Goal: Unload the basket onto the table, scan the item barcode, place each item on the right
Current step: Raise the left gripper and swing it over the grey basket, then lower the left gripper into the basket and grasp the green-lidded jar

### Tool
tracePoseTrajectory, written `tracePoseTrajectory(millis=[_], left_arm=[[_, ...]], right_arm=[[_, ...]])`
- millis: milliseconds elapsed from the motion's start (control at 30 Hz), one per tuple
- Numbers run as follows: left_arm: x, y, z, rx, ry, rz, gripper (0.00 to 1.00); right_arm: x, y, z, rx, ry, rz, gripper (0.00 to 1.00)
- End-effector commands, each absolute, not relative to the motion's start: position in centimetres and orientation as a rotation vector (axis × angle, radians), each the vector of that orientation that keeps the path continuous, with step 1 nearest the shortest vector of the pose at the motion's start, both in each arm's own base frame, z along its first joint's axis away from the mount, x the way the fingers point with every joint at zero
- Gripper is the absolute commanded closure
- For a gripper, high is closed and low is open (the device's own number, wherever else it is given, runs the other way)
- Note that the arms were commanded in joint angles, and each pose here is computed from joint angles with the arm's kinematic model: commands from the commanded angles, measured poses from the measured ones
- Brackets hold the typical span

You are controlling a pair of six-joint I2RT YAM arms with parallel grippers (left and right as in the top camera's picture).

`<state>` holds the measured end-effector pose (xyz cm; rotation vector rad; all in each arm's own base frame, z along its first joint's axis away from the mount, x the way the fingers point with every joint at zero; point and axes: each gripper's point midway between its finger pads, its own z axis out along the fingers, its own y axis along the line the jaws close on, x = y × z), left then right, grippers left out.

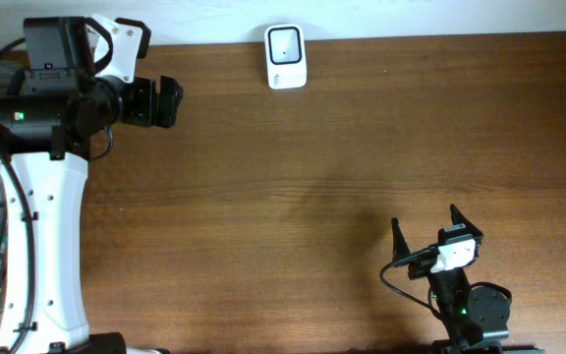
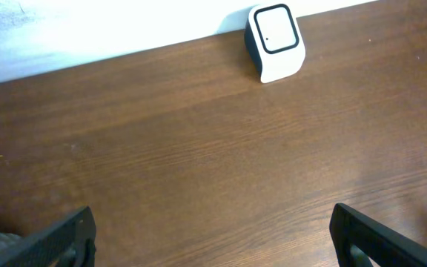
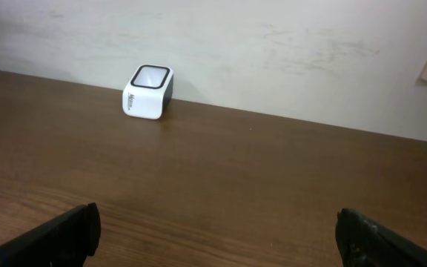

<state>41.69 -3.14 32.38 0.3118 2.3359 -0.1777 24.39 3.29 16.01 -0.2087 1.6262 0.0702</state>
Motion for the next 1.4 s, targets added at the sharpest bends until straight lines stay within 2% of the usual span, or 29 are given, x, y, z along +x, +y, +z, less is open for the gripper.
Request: tracePoseTrajectory(millis=[0, 167, 367, 533, 733, 800, 967, 1200, 1300, 1367], left_arm=[[42.3, -3.4, 34.0, 0.287, 2.279, -0.200, 0.01], [43.5, -3.1, 35.3, 0.283, 2.210, -0.168, 0.01], [43.0, -3.1, 34.7, 0.282, 2.240, -0.173, 0.01], [43.0, -0.6, 34.3, 0.207, 2.272, -0.071, 0.01], [44.1, 1.4, 37.9, 0.105, 2.148, -0.056, 0.00], [44.4, 1.4, 38.1, 0.106, 2.134, -0.054, 0.04], [46.5, 1.6, 39.8, 0.135, 2.032, -0.022, 0.07], [49.2, 2.1, 38.9, 0.132, 2.008, -0.014, 0.08], [48.0, 6.4, 41.7, 0.019, 1.975, 0.036, 0.11], [46.5, 11.3, 40.6, -0.119, 2.031, 0.110, 0.16]], right_arm=[[24.4, 3.2, 15.7, -0.211, 1.632, 0.057, 0.02], [24.4, 3.2, 15.7, -0.211, 1.632, 0.057, 0.02], [24.4, 3.2, 15.7, -0.211, 1.632, 0.057, 0.02], [24.4, 3.2, 15.7, -0.211, 1.632, 0.057, 0.02], [24.4, 3.2, 15.7, -0.211, 1.632, 0.057, 0.02], [24.4, 3.2, 15.7, -0.211, 1.632, 0.057, 0.02], [24.4, 3.2, 15.7, -0.211, 1.632, 0.057, 0.02], [24.4, 3.2, 15.7, -0.211, 1.632, 0.057, 0.02], [24.4, 3.2, 15.7, -0.211, 1.632, 0.057, 0.02], [24.4, 3.2, 15.7, -0.211, 1.632, 0.057, 0.02]])
